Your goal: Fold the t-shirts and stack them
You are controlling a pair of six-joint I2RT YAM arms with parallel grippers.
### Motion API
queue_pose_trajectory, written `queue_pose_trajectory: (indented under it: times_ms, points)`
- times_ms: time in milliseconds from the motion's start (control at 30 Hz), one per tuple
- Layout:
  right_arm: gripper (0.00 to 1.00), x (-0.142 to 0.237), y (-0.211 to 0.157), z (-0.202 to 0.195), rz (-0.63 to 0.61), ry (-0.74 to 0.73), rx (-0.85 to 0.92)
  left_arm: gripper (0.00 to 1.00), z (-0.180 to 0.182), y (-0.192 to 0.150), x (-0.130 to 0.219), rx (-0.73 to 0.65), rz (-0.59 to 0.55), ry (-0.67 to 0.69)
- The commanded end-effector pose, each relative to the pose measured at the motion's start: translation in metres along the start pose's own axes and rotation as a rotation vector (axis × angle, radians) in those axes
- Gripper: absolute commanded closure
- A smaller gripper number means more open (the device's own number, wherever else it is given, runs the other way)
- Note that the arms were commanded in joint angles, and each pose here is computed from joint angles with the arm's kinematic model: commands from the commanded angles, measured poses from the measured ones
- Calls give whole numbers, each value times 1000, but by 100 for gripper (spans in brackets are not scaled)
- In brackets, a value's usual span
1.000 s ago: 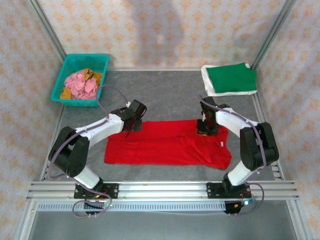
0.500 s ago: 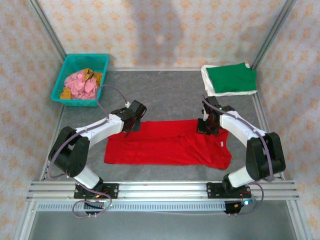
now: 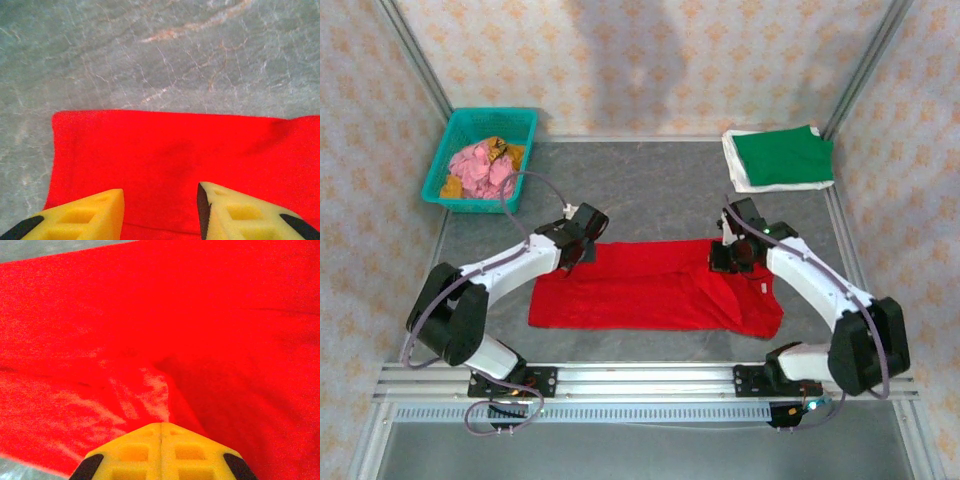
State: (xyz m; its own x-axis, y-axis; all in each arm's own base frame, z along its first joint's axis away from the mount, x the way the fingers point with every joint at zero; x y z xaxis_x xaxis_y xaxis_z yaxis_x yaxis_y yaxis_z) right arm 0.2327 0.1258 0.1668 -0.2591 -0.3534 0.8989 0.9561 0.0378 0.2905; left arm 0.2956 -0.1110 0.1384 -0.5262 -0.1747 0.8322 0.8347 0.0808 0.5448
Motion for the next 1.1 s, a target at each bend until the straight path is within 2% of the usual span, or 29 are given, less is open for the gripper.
queue_pose_trajectory:
  times_ms: [0,233,267,333,400,467,500,567,667,767,867,1067]
  points:
    - [100,8,-32,21,96,81,50,55,14,-2,6,29,-34,62]
    - [100,-18,-85,65,331,148,229,54,18,-4,5,46,-48,89]
    - [98,-24,-91,71,373,152,247,54,18,-3,6,51,-51,88]
    - [83,-34,-99,78,429,157,279,53,18,-2,7,59,-56,85]
    - [78,-40,-98,80,437,142,284,53,19,-2,6,57,-57,87]
    - [71,-34,-88,84,378,129,290,53,19,-1,7,55,-58,93]
    - [64,-26,-78,85,315,113,283,53,19,0,7,52,-58,95]
    - [58,-7,-52,75,162,107,166,53,20,0,8,47,-57,98]
    - [49,19,-12,24,-78,101,-130,53,18,2,10,37,-60,78]
    - [49,34,12,-31,-222,32,-342,53,13,4,10,35,-67,42]
    - [49,29,28,-67,-265,35,-474,52,9,9,14,33,-73,11]
    - [53,3,39,-121,-195,-63,-600,51,18,8,22,31,-104,32]
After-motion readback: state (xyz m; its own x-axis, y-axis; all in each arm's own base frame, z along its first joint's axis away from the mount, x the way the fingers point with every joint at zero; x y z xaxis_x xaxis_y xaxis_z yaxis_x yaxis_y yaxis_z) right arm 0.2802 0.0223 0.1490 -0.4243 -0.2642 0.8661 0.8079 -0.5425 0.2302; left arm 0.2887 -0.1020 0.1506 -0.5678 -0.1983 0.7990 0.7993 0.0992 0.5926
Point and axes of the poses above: each hand's point on the last joint's axis, 136 mm out from that joint toward the fingers, its own x axis back along the fingers, its own z axis along the line the jaws close on, y = z × x, the point moved 6 cm from there along x, back along the fingers, and after that the axes turned 3 degrees about x, right-handed, at the moved point
